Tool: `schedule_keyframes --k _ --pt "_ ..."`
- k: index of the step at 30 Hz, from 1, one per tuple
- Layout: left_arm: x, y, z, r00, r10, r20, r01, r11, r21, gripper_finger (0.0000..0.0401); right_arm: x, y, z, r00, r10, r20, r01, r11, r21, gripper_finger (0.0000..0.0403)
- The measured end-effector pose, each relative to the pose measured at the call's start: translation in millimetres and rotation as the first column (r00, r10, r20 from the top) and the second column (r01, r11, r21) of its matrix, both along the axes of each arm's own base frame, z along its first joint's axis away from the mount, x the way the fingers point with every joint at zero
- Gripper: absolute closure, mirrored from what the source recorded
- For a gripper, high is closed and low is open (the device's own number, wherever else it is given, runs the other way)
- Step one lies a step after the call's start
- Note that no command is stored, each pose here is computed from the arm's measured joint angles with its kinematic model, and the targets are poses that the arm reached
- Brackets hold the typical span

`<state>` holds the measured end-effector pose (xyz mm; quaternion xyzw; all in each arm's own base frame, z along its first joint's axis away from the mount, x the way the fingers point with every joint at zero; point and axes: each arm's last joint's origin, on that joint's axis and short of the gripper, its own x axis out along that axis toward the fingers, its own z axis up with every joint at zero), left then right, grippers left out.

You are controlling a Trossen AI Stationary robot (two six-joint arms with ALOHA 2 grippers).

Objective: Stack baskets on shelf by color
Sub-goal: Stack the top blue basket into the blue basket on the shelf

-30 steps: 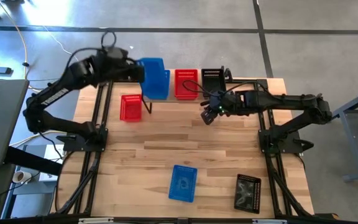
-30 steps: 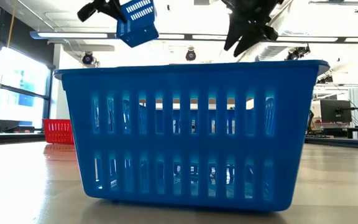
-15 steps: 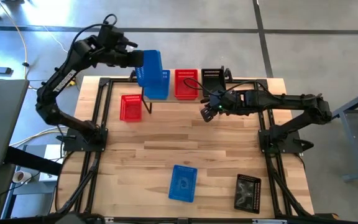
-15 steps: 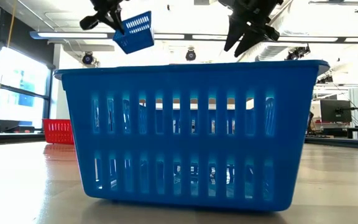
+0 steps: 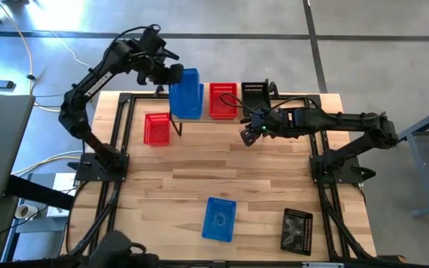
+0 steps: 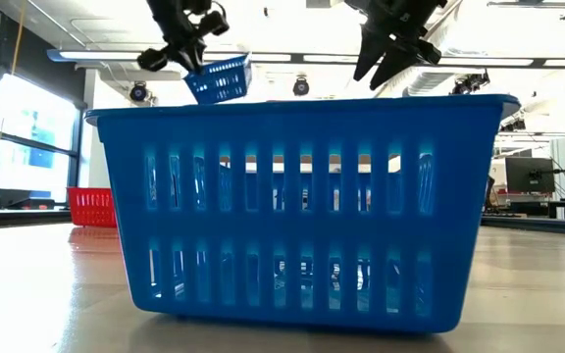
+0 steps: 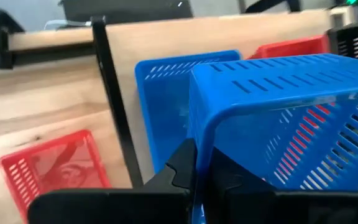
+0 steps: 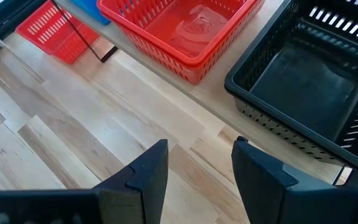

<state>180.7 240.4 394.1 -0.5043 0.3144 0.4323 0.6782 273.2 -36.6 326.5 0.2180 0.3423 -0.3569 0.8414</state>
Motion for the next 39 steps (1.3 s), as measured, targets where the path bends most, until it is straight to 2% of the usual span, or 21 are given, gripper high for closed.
schedule_keyframes --k 17,24,39 --pt "16.1 21.7 -34.8 0.992 -0.057 -0.117 0.046 0.995 -0.093 0.0401 0.6 4.3 -0.1 1.000 0.018 0.000 -0.018 1.000 0.002 0.0242" --pt "16.9 23.6 -37.2 0.988 -0.055 -0.143 0.043 0.996 -0.083 0.0397 0.6 4.2 -0.1 1.000 0.020 -0.002 -0.020 1.000 0.000 0.0242" --pt "19.8 23.1 -36.7 0.989 -0.061 -0.133 0.052 0.996 -0.071 0.0351 0.5 4.1 -0.1 1.000 0.016 -0.003 -0.016 1.000 -0.005 0.0242"
